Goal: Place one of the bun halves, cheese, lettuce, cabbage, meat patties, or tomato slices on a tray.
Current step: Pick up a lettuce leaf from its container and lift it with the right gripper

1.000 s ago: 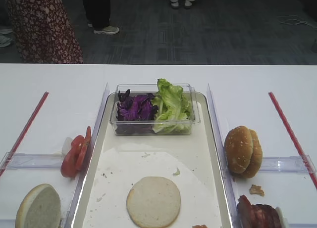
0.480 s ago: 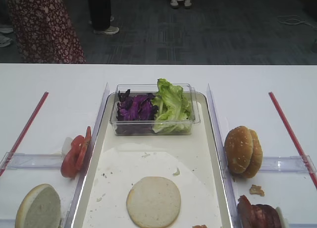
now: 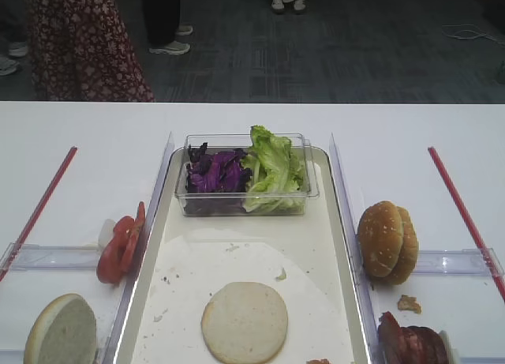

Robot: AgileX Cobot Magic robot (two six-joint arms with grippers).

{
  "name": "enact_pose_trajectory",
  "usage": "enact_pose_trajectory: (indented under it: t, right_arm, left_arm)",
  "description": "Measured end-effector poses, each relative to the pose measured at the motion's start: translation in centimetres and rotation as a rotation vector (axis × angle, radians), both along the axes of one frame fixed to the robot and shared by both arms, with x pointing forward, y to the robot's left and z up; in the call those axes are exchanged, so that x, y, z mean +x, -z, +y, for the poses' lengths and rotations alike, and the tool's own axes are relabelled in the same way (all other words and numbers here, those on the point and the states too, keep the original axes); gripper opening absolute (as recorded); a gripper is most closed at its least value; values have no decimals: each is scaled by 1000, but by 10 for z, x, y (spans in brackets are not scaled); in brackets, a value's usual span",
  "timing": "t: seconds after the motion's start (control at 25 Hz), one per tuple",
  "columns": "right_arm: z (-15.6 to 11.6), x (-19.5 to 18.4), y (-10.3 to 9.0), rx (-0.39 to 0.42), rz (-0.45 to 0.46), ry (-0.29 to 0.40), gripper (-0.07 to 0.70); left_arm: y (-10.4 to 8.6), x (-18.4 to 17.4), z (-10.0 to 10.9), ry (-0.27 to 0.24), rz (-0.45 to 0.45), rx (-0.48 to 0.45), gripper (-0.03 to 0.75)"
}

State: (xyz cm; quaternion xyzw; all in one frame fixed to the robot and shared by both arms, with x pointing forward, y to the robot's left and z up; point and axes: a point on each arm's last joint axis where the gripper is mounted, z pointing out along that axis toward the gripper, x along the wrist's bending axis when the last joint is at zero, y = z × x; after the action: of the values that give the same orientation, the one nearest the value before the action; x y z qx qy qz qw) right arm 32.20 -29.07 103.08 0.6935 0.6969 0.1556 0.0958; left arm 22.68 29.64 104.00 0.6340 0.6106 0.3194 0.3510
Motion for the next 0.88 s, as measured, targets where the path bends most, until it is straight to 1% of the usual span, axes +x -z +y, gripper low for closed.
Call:
enact_pose_trajectory:
  t: [0.12, 0.28, 0.6, 0.88]
  right_arm:
    - [0, 9, -9, 0, -2, 0, 519]
    - [0, 24, -16, 0, 30, -1, 518]
    - [0, 57, -15, -5, 132, -17, 505]
    - [0, 96, -24, -17, 139, -36, 503]
  left_arm:
    - [0, 0, 0, 0, 0, 0, 412]
    - [0, 0, 0, 0, 0, 0, 412]
    - [0, 0, 0, 0, 0, 0, 412]
    - [0, 0, 0, 0, 0, 0, 412]
